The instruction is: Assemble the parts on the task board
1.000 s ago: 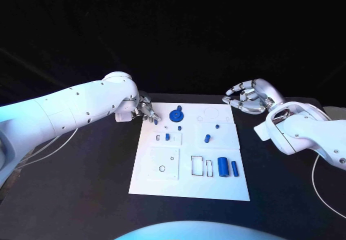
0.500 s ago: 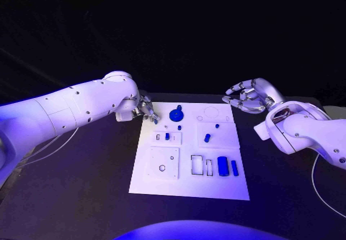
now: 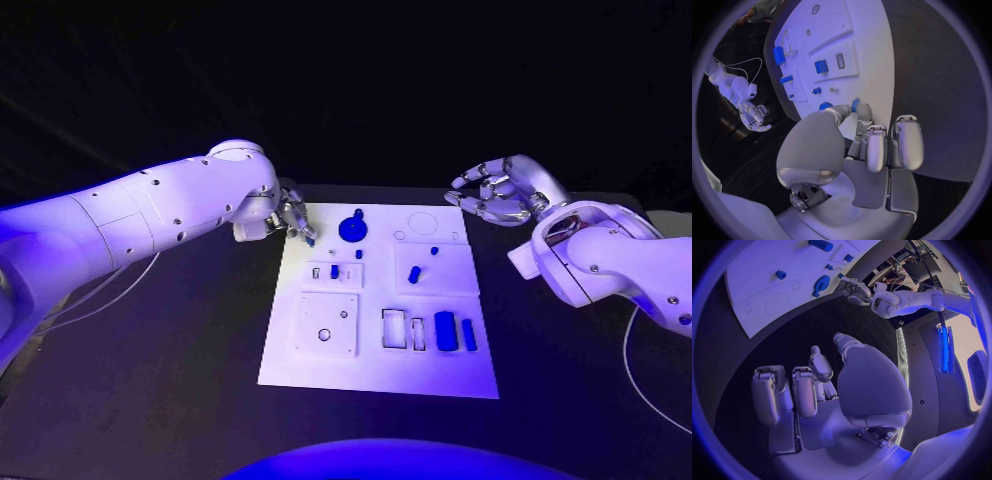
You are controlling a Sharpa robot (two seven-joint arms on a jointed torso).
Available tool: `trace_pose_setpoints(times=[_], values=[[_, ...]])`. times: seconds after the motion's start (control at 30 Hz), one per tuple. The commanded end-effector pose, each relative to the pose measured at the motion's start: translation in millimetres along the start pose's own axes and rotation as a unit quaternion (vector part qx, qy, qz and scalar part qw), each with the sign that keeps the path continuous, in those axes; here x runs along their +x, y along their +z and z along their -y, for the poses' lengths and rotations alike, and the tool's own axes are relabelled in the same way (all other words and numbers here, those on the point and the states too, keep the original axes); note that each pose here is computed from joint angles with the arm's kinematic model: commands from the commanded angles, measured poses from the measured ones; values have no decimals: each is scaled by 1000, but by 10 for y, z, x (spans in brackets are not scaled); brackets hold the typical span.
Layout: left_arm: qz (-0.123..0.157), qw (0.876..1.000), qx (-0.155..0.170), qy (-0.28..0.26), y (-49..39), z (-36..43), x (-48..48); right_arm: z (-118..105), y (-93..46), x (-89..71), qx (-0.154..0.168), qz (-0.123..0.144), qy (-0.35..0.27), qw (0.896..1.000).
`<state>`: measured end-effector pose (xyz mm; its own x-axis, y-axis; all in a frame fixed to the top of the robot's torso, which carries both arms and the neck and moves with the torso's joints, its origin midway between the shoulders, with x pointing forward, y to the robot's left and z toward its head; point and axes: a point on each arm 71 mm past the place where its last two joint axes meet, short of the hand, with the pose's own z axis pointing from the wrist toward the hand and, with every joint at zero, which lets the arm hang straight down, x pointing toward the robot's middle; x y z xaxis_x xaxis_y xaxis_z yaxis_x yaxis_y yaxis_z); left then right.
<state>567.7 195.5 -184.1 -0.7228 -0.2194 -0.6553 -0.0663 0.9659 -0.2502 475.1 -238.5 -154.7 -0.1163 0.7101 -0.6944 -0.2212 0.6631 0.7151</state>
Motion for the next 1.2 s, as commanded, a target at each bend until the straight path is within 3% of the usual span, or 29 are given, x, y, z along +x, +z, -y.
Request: trace_pose_setpoints(times=[0.03, 0.4, 0.63, 0.83, 0.97, 1.2], values=[[-7, 1000, 6, -4, 5, 16, 13, -9, -3, 16, -4, -8, -1, 1000], [-2, 1000, 7, -13, 11, -3, 8, -9, -6, 14, -4, -7, -1, 1000], [6, 998, 24, -58, -17, -32, 17, -10, -6, 14, -5, -7, -1, 1000], [7, 994, 44, -95, -120, -76, 61, -7, -8, 9, -5, -6, -1, 1000], [10, 992, 60, -111, -234, -101, 115, 0, -11, 1, -4, -5, -2, 1000], [16, 991, 79, -110, -365, -78, 215, 7, -10, -5, -3, -4, -2, 1000]])
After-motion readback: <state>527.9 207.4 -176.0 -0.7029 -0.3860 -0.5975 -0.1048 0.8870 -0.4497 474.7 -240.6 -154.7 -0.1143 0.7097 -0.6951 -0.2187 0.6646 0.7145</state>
